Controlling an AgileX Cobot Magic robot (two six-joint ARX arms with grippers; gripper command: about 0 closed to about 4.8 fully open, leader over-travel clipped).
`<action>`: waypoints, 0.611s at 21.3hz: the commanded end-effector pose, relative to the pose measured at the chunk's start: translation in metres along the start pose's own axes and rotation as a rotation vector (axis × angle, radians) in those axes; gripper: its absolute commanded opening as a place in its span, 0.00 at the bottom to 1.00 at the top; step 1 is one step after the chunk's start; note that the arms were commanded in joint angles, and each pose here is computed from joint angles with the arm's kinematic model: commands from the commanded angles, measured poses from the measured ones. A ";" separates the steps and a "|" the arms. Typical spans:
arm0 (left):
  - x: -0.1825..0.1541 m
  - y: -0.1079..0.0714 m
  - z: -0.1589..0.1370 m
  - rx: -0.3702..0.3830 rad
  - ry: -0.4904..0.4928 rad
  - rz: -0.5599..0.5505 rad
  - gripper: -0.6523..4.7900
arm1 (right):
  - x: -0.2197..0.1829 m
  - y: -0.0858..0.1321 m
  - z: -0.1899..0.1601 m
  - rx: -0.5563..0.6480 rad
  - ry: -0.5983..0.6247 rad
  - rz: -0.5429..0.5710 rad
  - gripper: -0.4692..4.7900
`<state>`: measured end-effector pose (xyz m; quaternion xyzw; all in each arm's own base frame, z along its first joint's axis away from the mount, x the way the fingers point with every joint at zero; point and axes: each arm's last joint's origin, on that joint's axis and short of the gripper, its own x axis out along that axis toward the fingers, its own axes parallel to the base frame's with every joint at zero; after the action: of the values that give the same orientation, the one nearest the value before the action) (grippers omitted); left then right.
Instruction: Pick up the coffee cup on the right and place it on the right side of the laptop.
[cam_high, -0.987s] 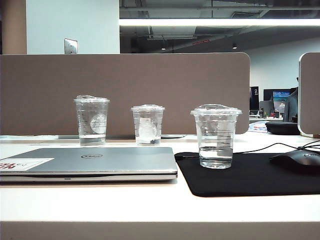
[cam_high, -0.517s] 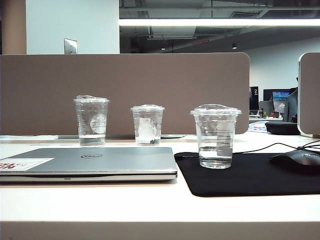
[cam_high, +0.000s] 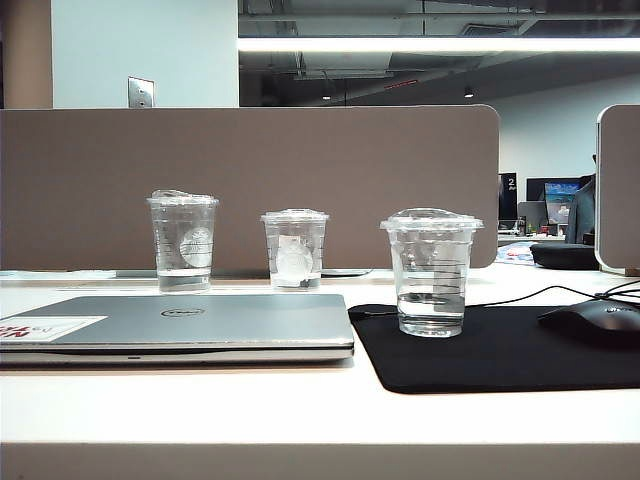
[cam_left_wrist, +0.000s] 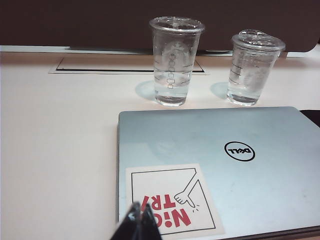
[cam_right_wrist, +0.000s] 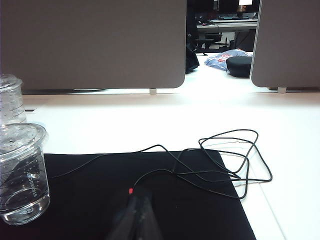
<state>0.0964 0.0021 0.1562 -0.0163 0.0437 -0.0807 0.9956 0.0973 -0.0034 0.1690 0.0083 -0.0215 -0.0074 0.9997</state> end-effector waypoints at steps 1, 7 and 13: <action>0.000 0.000 0.002 0.005 -0.012 -0.007 0.11 | 0.000 0.000 0.000 -0.001 -0.014 -0.001 0.08; 0.000 0.000 0.002 0.005 -0.012 -0.007 0.11 | 0.000 0.000 0.000 -0.001 -0.014 -0.001 0.08; 0.000 0.001 0.002 0.005 -0.013 0.024 0.11 | 0.000 0.000 0.000 -0.001 -0.014 -0.001 0.08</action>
<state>0.0964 0.0022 0.1562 -0.0161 0.0437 -0.0792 0.9958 0.0973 -0.0034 0.1690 0.0083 -0.0215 -0.0074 0.9997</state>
